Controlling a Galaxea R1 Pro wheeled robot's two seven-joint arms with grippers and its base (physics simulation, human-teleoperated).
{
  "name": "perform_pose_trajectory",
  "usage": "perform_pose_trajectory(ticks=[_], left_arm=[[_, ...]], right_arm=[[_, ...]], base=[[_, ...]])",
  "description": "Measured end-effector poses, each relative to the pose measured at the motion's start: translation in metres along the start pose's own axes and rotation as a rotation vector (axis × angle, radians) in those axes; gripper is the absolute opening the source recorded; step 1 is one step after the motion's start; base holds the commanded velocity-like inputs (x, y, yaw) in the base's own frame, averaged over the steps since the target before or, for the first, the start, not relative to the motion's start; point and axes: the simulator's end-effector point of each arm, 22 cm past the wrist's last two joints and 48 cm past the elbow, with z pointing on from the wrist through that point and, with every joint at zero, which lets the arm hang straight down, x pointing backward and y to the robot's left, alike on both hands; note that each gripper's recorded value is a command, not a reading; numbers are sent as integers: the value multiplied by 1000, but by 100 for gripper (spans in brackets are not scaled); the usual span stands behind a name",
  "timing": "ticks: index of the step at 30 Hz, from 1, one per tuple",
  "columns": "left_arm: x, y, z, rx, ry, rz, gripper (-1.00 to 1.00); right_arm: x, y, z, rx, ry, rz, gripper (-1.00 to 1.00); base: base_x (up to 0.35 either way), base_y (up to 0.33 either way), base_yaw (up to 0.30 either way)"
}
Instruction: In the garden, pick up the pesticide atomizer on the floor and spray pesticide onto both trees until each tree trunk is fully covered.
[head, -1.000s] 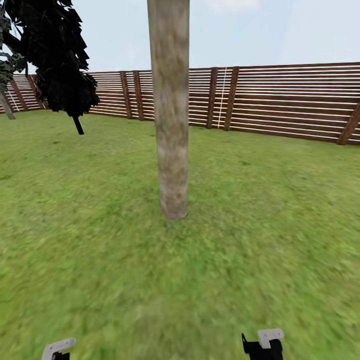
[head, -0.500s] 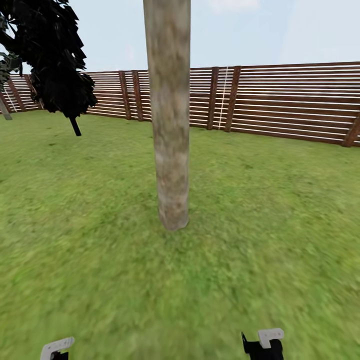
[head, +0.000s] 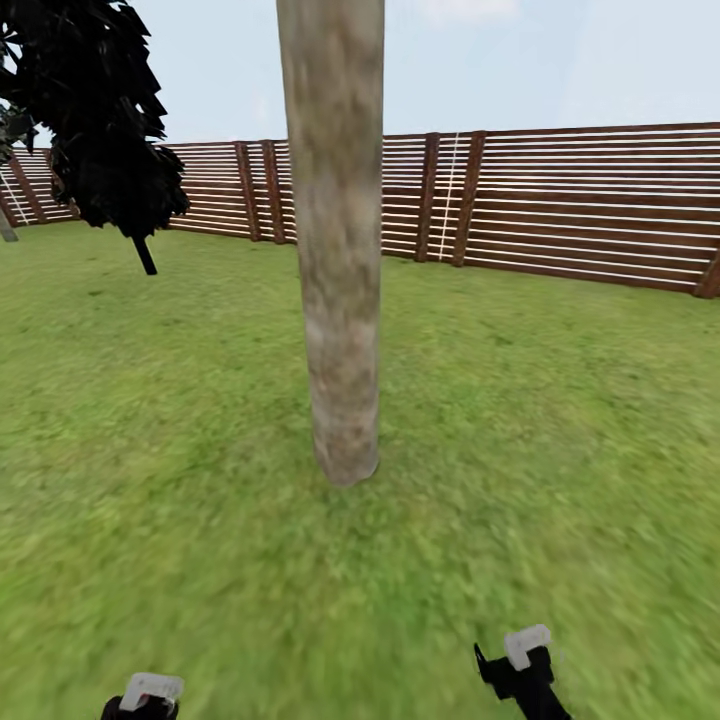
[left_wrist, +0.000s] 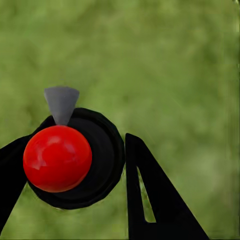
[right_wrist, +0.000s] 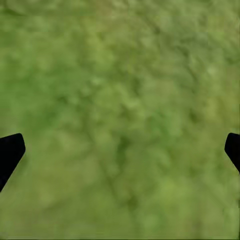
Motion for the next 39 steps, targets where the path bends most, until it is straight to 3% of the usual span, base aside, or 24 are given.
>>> perform_pose_trajectory(ticks=[2, 3, 4, 6, 8, 11, 14, 18, 19, 26, 30, 34, 39], left_arm=[[-12, -14, 1, 94, -7, 91, -100], [-20, -20, 1, 129, -16, 130, -100], [-31, -32, 1, 194, -28, 195, -100], [-45, -60, -5, 338, -35, 320, -100], [-58, -82, -14, 470, -14, 443, -100], [-62, -92, -27, 580, 84, 571, -100], [-68, -96, -41, 647, 149, 695, -100], [-74, -102, -48, 682, 170, 742, -100], [-75, -102, -48, 680, 173, 742, -100], [-86, -111, -49, 680, 168, 762, -100], [-78, -145, -50, 738, 181, 837, -100], [-85, -197, -51, 803, 139, 872, -100], [-91, -194, -54, 803, 121, 908, -100]], right_arm=[[-37, 30, 5, -191, -76, -188, 100], [-45, 39, 4, -251, -90, -232, 100], [-52, 51, 2, -333, -92, -278, 100], [-58, 73, -4, -473, -64, -321, 100], [-90, 97, -5, -615, -80, -390, 100], [-123, 141, -12, -767, -96, -520, 100], [-147, 204, -26, -889, -80, -590, 100], [-173, 231, -44, -977, -108, -640, 100], [-174, 234, -47, -994, -107, -645, -100], [-174, 240, -56, -1037, -105, -656, -100], [-175, 258, -64, -1071, -113, -699, -100], [-170, 272, -72, -1103, -113, -759, -100], [-172, 282, -76, -1130, -101, -764, -100]], base=[[336, 0, 0], [335, 0, 0], [335, 0, 0], [336, 0, 0], [332, 0, 0], [178, 0, 0], [22, 0, 0], [4, 0, 0], [0, 0, 0], [0, 0, 0], [0, 0, 0], [0, 0, 0], [0, 0, 0]])
